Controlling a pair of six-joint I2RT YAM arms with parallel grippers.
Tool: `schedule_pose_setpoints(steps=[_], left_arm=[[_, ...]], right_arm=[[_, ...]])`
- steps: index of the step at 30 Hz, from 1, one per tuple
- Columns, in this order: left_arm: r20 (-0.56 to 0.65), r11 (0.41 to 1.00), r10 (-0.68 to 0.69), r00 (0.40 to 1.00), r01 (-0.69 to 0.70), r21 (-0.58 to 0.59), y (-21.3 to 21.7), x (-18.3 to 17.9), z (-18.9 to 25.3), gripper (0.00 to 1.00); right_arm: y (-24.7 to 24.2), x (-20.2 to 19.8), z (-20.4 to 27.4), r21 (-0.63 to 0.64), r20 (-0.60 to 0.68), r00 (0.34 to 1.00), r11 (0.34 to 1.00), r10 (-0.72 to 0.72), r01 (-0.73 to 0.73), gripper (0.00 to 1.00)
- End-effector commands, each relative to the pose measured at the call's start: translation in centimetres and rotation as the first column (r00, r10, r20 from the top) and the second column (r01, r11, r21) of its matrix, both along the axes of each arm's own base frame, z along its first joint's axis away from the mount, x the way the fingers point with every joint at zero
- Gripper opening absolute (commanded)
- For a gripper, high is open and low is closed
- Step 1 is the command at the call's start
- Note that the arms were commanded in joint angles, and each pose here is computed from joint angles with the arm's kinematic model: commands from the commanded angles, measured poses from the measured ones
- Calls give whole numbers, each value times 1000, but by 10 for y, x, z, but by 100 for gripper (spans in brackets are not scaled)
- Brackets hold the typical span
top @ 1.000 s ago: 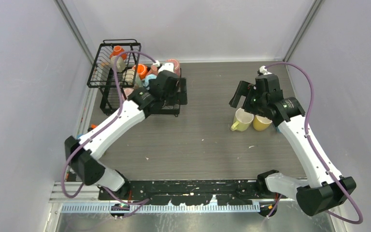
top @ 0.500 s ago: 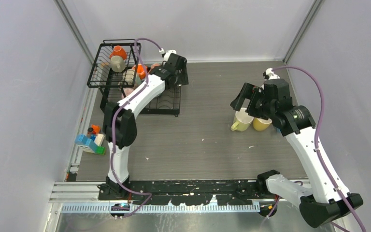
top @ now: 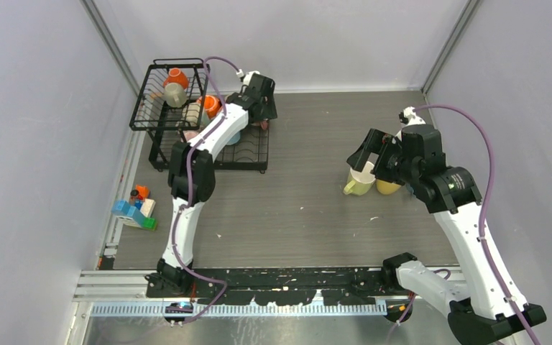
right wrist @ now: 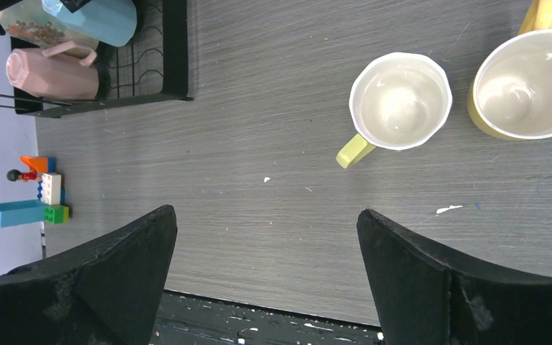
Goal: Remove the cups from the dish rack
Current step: Unload the cup from the dish rack.
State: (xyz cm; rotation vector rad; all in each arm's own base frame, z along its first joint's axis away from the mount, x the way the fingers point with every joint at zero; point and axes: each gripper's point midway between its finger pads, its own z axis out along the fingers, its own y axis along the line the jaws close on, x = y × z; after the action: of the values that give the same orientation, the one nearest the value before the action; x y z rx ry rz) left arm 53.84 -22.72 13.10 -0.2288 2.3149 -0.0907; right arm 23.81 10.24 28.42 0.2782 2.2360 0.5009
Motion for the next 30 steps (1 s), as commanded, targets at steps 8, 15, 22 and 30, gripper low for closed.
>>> schedule_pose_setpoints(steps=[8,15,22,30], left_arm=[[67,999,20,998,-18,-31,-10,21,10,64],[74,1000,3,997,-3,3,-9,27,0,52],[102,1000,-2,995,2,8,-7,28,3,35],[117,999,-27,993,23,38,-1,21,9,16]], right_arm=[[0,-7,19,36,49,999,999,-3,1,100],[-1,-9,16,32,49,999,999,-3,1,100],[-1,-9,10,28,42,999,1000,2,-3,100],[1,-7,7,32,42,999,999,7,-8,100]])
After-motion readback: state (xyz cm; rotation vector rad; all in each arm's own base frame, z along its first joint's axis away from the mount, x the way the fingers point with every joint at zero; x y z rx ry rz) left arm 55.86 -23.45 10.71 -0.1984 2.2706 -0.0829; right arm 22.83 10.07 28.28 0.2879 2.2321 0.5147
